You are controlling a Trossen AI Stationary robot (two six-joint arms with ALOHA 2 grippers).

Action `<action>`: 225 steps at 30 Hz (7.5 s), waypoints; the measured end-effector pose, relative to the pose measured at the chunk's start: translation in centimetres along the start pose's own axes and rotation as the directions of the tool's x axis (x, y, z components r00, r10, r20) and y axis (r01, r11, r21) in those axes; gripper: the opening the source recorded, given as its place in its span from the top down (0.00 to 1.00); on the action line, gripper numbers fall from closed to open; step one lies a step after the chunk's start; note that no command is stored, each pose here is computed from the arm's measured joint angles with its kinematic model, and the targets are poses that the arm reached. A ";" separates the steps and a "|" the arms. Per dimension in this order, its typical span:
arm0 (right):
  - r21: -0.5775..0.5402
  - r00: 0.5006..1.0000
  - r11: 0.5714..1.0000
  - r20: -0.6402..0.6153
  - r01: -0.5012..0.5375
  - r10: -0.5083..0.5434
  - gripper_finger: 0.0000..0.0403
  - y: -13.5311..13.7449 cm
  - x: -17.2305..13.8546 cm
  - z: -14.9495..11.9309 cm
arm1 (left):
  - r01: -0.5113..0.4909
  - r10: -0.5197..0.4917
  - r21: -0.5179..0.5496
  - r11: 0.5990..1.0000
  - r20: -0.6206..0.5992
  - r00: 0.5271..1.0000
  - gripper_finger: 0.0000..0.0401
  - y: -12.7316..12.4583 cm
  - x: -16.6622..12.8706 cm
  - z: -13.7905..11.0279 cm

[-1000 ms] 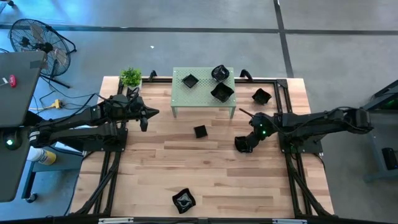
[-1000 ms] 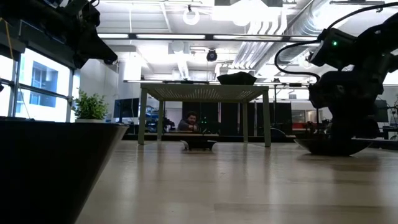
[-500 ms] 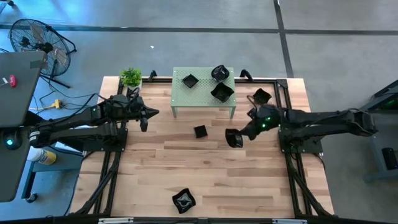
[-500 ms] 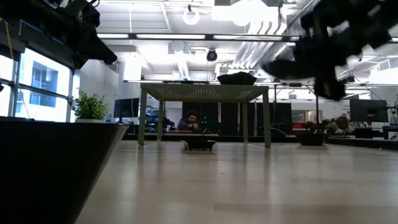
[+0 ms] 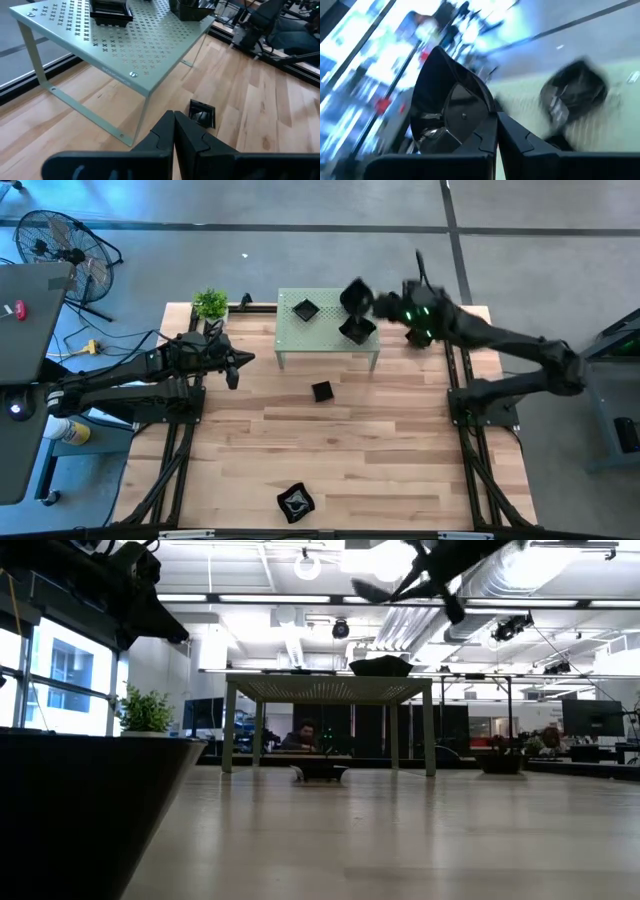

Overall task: Pick & Place Mini shaped plates
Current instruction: Stack the black leaf-shaped plate on top of the black leaf-shaped plates on the shelf, then stack the black distorted square plate on top of the black distorted square plates on the shelf

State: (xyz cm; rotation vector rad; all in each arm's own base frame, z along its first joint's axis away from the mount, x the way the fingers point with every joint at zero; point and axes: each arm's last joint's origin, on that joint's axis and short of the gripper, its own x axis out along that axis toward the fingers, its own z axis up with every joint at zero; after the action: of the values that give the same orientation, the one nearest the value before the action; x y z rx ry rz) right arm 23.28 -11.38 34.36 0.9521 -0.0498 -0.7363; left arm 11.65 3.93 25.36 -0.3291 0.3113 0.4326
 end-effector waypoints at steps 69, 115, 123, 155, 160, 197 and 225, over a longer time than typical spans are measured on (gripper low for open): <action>-0.267 0.684 0.764 -0.342 0.587 -0.644 0.98 -14.4 0.2 4.8 | -0.022 0.022 0.000 1.000 0.005 1.000 1.00 0.1 0.0 0.0; -0.671 0.134 0.668 -0.666 0.321 -0.734 0.70 -25.8 9.5 7.8 | -0.014 0.014 0.000 1.000 -0.042 0.999 1.00 0.1 0.0 -0.4; -0.663 0.134 0.671 -0.670 0.332 -0.730 0.87 -26.5 9.6 8.0 | -0.014 0.013 -0.022 1.000 -0.043 0.999 1.00 0.1 0.0 -0.4; -0.657 0.145 0.666 -0.665 0.354 -0.733 0.94 -27.5 8.7 7.0 | -0.017 0.015 -0.048 0.999 -0.042 0.999 1.00 0.1 0.0 -0.4; -0.634 0.132 0.690 -0.696 0.348 -0.706 0.98 -26.2 8.5 8.2 | -0.019 0.017 -0.048 0.999 -0.042 0.999 1.00 0.1 0.0 -0.4; -0.678 0.304 0.612 -0.532 0.407 -0.790 0.70 -23.9 6.8 7.1 | -0.025 0.023 -0.048 0.999 -0.041 0.999 1.00 0.2 0.0 -0.4; -0.810 0.350 0.553 -0.585 -0.196 -0.732 0.68 -23.7 10.5 4.6 | -0.024 0.022 -0.050 0.998 -0.044 0.999 1.00 0.2 0.0 -0.4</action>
State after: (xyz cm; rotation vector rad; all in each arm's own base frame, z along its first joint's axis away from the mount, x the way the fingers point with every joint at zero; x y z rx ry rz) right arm 16.65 -29.44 16.43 0.3257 1.4652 -0.3755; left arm 11.46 3.89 24.94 -0.3853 0.3473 0.4567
